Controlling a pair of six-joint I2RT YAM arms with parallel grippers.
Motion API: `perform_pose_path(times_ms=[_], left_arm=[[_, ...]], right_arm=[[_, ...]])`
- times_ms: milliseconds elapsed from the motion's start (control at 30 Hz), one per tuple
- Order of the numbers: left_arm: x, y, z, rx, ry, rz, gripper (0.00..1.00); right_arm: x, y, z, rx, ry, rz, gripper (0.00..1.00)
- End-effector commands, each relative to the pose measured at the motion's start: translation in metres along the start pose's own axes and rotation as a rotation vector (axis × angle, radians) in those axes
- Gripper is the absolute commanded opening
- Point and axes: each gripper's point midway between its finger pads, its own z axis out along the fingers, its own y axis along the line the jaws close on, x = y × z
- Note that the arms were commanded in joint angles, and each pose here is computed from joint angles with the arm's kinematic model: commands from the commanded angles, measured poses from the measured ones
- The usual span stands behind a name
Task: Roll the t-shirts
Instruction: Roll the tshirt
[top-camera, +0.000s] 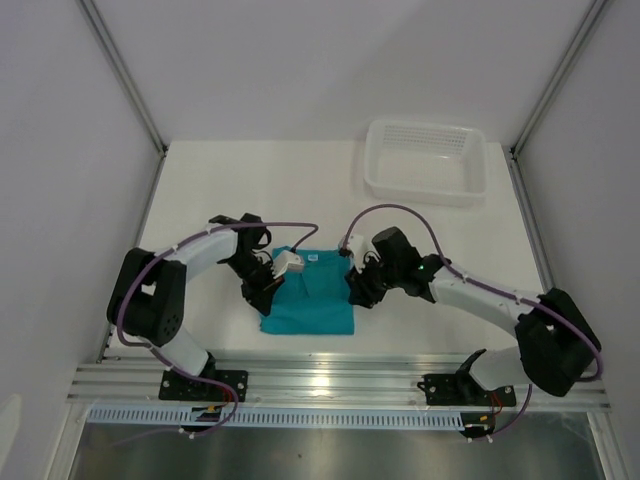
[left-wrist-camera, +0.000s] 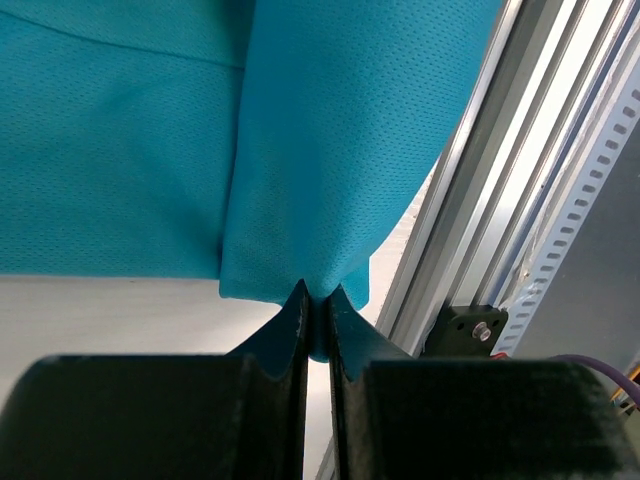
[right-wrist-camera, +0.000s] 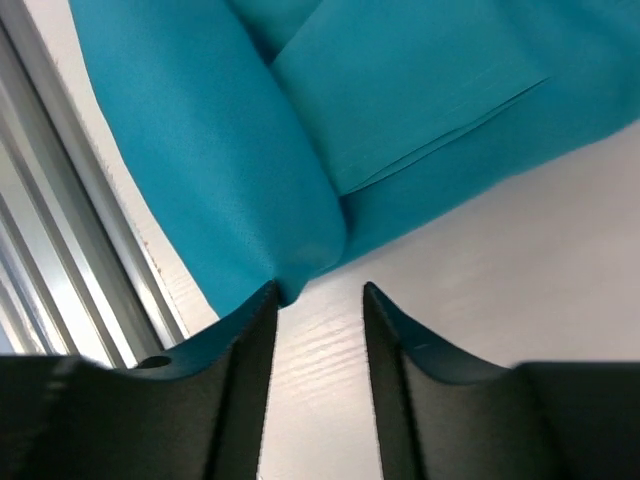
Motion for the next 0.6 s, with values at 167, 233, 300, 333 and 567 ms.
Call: perform_pose_path(times_ms=[167,233,300,333,567], left_arm=[[-0.019,0.013,-0.007,-0.016,-0.069,-0.004,0.10],[-0.019,0.014,-0.006,-0.019,-0.066,-0.011,0.10],[-0.018,0.016,-0.005,-0.020,-0.062,-0.017,0.11],[-0.017,0.017,-0.005,-0.021,-0.059,-0.022,0.11],[-0.018,0.019,-0.005,-0.033,-0.061,-0.029,0.13]], right_arm=[[-0.062,0.006,-0.044,0.220,-0.298,-0.044,0.42],[-0.071,0.028,-0.039,0.203,-0.338,-0.092,0.32],[-0.070,0.049,-0.025,0.163,-0.359,-0.132,0.22],[-0.081,0.059,-0.023,0.136,-0.414,-0.153,0.19],[-0.079,0.085,0.025,0.023,-0.418,-0.176,0.07]])
